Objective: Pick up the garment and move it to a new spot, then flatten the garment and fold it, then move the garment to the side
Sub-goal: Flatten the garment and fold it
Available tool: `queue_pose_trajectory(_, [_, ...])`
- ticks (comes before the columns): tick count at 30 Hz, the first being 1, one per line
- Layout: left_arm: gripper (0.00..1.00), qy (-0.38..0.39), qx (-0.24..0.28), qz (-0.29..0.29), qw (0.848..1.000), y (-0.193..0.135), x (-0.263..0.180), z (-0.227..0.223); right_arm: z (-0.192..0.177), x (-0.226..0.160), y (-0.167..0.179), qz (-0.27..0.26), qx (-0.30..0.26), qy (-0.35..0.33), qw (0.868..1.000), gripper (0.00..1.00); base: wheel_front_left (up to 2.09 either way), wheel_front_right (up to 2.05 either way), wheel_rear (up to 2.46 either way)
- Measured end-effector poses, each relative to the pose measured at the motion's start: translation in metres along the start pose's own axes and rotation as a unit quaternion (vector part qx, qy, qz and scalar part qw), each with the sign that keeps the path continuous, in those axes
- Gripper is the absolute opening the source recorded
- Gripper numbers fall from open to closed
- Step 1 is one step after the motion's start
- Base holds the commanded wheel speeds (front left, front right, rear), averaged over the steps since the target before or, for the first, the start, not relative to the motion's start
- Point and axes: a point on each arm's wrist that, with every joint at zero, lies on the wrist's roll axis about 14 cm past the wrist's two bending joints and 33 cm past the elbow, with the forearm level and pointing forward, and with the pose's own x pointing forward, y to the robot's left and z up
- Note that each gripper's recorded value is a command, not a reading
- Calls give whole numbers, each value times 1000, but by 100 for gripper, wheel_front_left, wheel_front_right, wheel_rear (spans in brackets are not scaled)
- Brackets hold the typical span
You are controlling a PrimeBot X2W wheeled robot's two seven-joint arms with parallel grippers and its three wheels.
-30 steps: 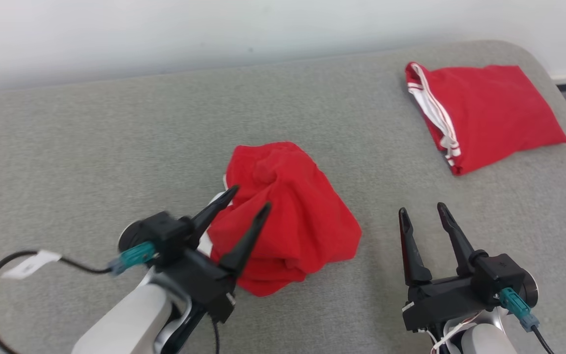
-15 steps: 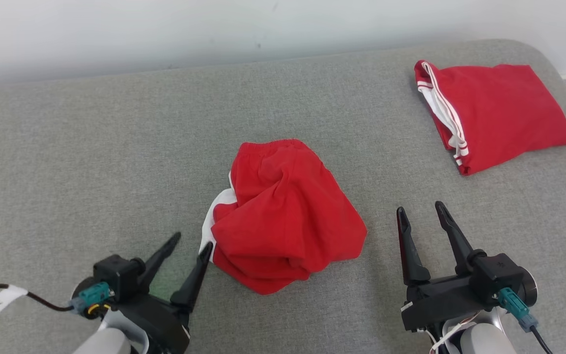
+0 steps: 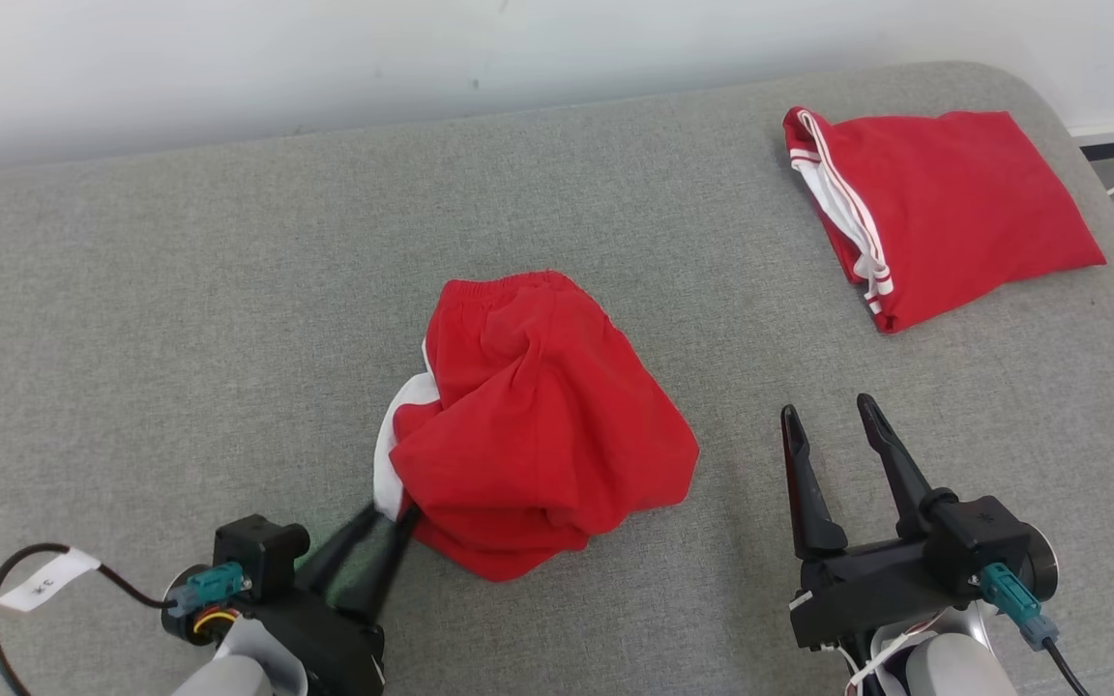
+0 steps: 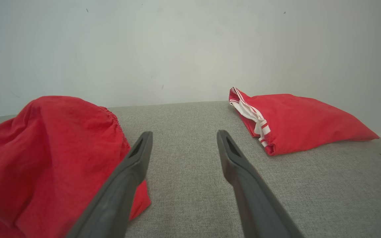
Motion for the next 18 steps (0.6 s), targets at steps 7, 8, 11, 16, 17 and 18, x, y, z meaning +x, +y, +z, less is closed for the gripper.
queue_pose_trajectory(7, [0, -9, 4, 15, 1000, 8, 1, 8, 3, 0, 1, 1, -1, -5, 1000, 100, 0, 0, 0])
queue_pose_trajectory(8, [0, -13, 8, 23, 1000, 12, -1, 12, 4, 1, 2, 2, 0, -6, 1000, 100, 0, 0, 0])
queue_pose_trajectory(11, [0, -39, 19, 48, 998, 25, -6, 31, 5, 1, 5, 7, 0, -7, 1000, 100, 0, 0, 0])
queue_pose_trajectory(16, [0, -88, 57, 95, 990, 52, -28, 71, 5, 2, 17, 23, 5, -9, 1000, 100, 0, 0, 0])
queue_pose_trajectory(17, [0, -99, 64, 105, 988, 56, -34, 79, 6, 3, 20, 28, 5, -11, 1000, 100, 0, 0, 0])
queue_pose_trajectory(18, [0, -108, 71, 114, 985, 60, -40, 86, 7, 4, 22, 31, 6, -12, 999, 100, 0, 0, 0])
